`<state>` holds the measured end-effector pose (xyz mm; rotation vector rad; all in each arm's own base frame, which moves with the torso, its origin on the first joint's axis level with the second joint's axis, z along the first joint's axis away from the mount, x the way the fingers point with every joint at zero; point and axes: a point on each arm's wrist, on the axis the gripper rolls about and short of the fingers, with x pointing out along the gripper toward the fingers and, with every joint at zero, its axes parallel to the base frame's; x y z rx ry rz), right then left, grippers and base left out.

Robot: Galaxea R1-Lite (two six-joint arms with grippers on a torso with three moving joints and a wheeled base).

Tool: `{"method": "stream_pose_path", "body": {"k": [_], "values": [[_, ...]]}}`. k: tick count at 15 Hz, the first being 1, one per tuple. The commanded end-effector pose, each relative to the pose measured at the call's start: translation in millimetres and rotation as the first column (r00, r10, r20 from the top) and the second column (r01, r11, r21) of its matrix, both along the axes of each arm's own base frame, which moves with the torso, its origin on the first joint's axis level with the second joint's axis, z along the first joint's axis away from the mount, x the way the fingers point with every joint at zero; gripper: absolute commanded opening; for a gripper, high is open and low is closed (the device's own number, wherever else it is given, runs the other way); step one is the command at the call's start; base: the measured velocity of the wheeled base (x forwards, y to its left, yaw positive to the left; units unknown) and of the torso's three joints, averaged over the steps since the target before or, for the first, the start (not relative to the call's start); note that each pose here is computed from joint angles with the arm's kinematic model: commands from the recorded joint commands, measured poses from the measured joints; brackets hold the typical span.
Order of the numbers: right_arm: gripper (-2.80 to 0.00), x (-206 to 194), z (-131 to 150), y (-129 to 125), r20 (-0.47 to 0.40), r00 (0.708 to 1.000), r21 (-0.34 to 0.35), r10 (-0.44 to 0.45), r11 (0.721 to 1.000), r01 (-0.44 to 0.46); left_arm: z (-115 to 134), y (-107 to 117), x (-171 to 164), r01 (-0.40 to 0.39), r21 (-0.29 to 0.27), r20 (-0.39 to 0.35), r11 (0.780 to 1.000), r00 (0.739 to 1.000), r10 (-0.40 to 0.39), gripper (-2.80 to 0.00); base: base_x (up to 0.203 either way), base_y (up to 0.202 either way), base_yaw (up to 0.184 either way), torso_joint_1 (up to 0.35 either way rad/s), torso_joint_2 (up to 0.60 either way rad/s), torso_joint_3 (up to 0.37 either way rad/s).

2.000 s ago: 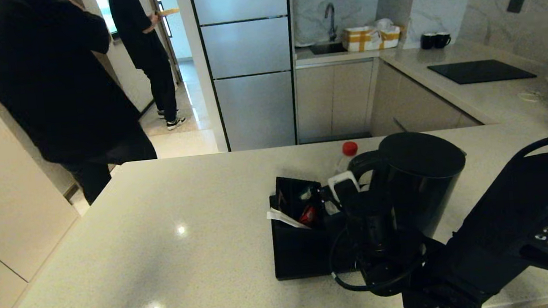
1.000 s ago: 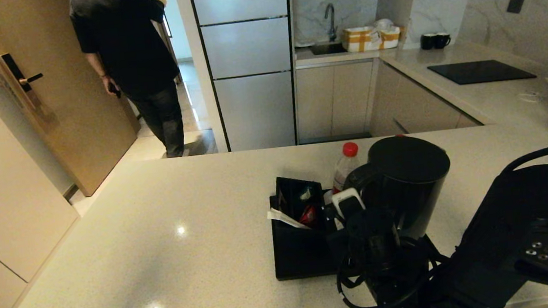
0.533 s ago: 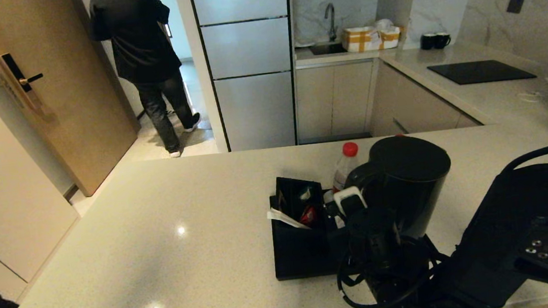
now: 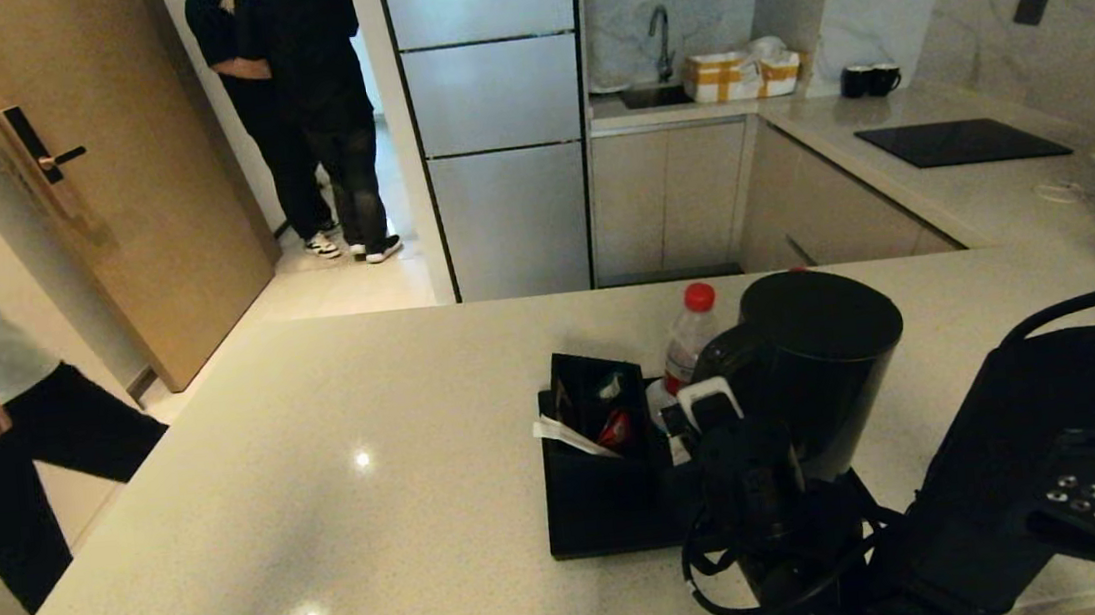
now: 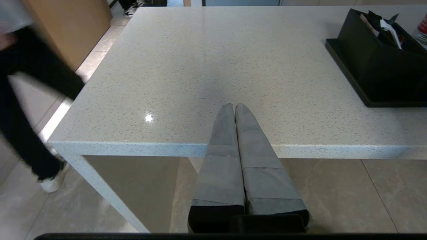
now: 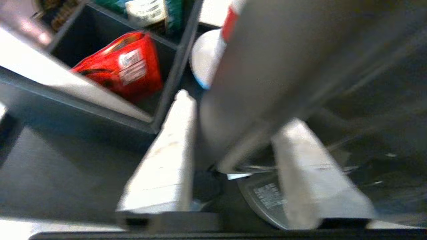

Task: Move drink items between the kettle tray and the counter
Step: Return the kettle to its original position

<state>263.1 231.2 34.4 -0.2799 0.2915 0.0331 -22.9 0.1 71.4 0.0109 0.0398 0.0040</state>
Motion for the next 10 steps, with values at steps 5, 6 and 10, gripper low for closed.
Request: {"method": "stream_pose_path", "body": {"k": [5, 6, 10], "values": [[0.0, -6.3, 0.7, -2.9, 0.006, 1.0, 0.009, 0.014, 1.0, -0.014, 0.0, 0.0, 0.0, 0.0, 0.0, 0.0, 1.0, 1.0, 0.0, -2.8, 0.0, 0.0, 0.0, 0.0, 0.0, 0.0], [0.0, -9.1, -1.1, -5.0, -0.001, 1.0, 0.002, 0.015, 1.0, -0.015, 0.0, 0.0, 0.0, 0.0, 0.0, 0.0, 1.0, 1.0, 0.0, -2.8, 0.0, 0.0, 0.0, 0.0, 0.0, 0.0], [0.0, -17.4, -5.2, -8.9, 0.003, 1.0, 0.006, 0.025, 1.0, -0.025, 0.0, 0.0, 0.0, 0.0, 0.0, 0.0, 1.0, 1.0, 0.0, -2.8, 0.0, 0.0, 0.0, 0.0, 0.0, 0.0]]}}
